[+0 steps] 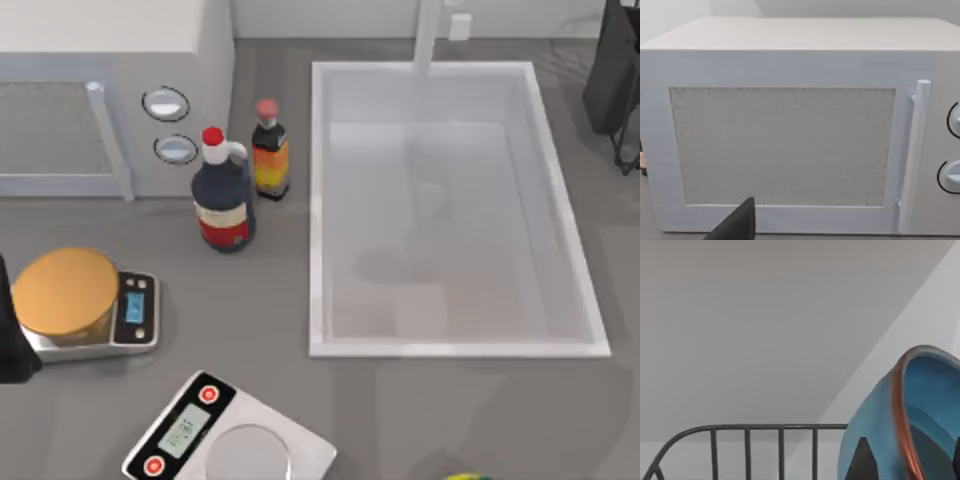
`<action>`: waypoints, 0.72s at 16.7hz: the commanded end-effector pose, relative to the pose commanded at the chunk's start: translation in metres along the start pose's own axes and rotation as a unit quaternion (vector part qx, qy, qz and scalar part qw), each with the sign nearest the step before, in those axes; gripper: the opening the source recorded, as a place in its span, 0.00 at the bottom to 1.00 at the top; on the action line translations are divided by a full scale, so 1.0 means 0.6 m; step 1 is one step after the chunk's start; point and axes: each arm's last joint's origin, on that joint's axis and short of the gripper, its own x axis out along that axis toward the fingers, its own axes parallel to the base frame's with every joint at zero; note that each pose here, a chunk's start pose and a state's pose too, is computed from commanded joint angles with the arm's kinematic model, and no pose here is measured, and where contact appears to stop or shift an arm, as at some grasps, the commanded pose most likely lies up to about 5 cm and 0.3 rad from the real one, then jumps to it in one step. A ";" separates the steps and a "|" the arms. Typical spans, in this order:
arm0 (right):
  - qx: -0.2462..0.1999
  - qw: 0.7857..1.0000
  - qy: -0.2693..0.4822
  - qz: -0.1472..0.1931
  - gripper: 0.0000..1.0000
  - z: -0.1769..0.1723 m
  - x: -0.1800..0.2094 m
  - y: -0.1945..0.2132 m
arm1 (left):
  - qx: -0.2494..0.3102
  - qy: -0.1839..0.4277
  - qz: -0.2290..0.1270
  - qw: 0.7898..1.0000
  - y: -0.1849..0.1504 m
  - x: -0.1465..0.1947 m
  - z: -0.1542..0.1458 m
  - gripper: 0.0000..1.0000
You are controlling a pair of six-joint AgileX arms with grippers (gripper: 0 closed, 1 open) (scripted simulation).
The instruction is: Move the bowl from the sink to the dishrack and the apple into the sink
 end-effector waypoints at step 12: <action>0.000 1.000 0.000 0.000 1.00 0.000 0.000 0.000 | 0.000 0.000 0.000 1.000 0.000 0.000 0.000 1.00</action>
